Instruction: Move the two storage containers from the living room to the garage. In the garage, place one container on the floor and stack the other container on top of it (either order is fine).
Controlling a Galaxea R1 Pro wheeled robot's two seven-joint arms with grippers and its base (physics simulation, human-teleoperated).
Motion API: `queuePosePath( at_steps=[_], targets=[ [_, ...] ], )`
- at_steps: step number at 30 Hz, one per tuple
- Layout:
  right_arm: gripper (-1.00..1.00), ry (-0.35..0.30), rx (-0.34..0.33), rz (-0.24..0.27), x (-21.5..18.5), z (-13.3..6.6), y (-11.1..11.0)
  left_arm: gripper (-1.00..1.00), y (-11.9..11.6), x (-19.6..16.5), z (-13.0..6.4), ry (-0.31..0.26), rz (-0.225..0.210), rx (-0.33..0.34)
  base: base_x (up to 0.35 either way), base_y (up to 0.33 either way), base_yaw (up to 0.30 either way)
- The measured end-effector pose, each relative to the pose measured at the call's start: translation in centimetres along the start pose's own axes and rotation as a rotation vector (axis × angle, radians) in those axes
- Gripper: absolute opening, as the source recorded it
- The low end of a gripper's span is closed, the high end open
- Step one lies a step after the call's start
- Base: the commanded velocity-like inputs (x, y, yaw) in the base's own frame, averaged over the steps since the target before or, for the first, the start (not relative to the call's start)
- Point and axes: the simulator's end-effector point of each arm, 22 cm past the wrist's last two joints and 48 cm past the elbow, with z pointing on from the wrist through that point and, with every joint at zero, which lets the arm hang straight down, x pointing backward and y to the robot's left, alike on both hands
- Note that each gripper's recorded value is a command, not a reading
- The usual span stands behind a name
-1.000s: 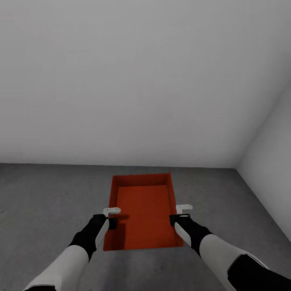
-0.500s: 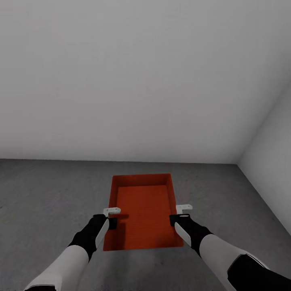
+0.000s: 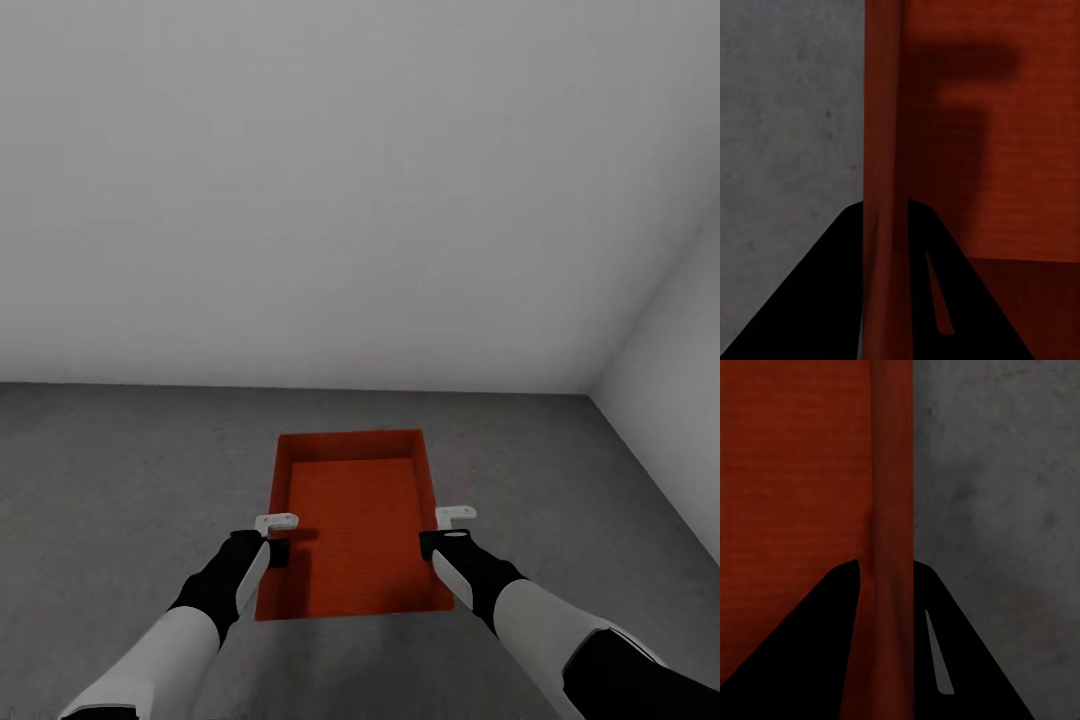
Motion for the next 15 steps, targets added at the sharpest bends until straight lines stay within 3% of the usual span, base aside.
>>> queuePosePath(
  at_steps=[15],
  targets=[
    [-1.0,0.002,0.0,0.0,2.0,2.3,0.4,-1.0,0.0,1.6,2.6,0.002,-0.001,0.0,0.0,0.0,0.0]
  ],
)
